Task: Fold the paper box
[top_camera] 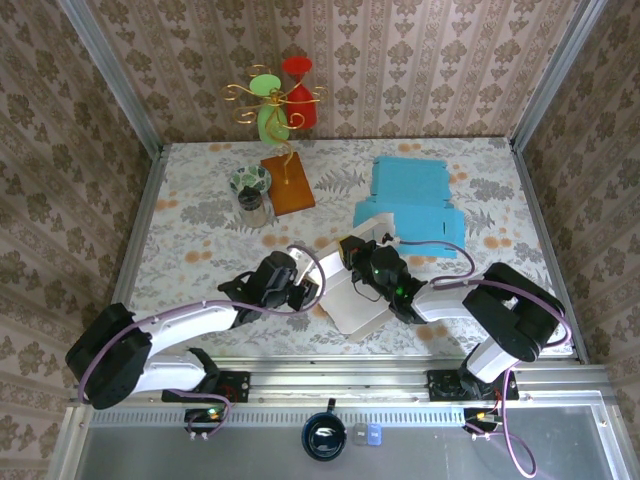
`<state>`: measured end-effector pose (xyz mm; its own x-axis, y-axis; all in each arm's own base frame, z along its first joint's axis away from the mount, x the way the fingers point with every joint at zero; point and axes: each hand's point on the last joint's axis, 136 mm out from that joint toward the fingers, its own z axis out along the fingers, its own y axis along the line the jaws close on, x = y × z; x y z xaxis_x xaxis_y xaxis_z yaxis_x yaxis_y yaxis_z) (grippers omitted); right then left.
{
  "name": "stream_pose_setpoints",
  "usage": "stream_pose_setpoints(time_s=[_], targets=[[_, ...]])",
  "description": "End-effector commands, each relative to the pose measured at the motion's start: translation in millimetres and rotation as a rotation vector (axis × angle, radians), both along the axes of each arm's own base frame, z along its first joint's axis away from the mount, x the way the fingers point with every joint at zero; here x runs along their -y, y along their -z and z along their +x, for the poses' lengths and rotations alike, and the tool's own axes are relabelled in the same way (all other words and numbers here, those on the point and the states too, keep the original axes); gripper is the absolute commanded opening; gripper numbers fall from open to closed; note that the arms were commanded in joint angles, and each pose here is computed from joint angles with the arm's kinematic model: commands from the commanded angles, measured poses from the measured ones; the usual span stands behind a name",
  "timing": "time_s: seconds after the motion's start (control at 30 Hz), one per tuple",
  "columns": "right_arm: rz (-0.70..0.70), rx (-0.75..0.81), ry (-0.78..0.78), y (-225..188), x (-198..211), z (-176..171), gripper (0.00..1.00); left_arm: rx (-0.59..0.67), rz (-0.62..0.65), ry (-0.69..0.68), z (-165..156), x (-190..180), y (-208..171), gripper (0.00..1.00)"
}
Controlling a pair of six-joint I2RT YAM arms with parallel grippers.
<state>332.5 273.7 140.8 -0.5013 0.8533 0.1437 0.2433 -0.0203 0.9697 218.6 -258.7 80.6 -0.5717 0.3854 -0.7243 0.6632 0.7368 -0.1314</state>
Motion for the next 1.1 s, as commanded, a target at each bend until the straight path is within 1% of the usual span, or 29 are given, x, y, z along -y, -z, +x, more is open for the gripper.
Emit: stream_pose_setpoints(time_s=[0.0,0.23,0.43,0.63,0.9,0.97,1.07], targets=[[-0.001,-0.044,0.008,9.9,-5.5,-1.2,0.00,0.059,-0.062,-0.057,17.9,12.9,-24.7,0.37],[0.002,-0.059,0.017,10.4,-8.7,-0.4,0.00,0.052,-0.063,-0.118,27.6,17.1,-22.0,0.37],[0.003,-0.073,0.016,14.3,-11.5,-1.6,0.00,0.043,-0.031,-0.182,35.7,12.9,-14.4,0.37],[-0.008,-0.089,0.012,21.0,-13.3,-2.1,0.00,0.031,-0.025,-0.236,38.7,7.2,-8.0,0.38],[-0.039,-0.102,0.029,26.5,-13.7,-4.7,0.00,0.029,-0.062,-0.269,42.8,9.8,-11.2,0.35],[-0.032,-0.107,0.039,26.9,-14.8,-4.9,0.00,0.023,-0.073,-0.293,45.1,9.5,-12.0,0.35],[-0.021,-0.114,0.049,29.0,-16.3,-4.8,0.00,0.011,-0.076,-0.343,48.8,6.4,-11.2,0.32]])
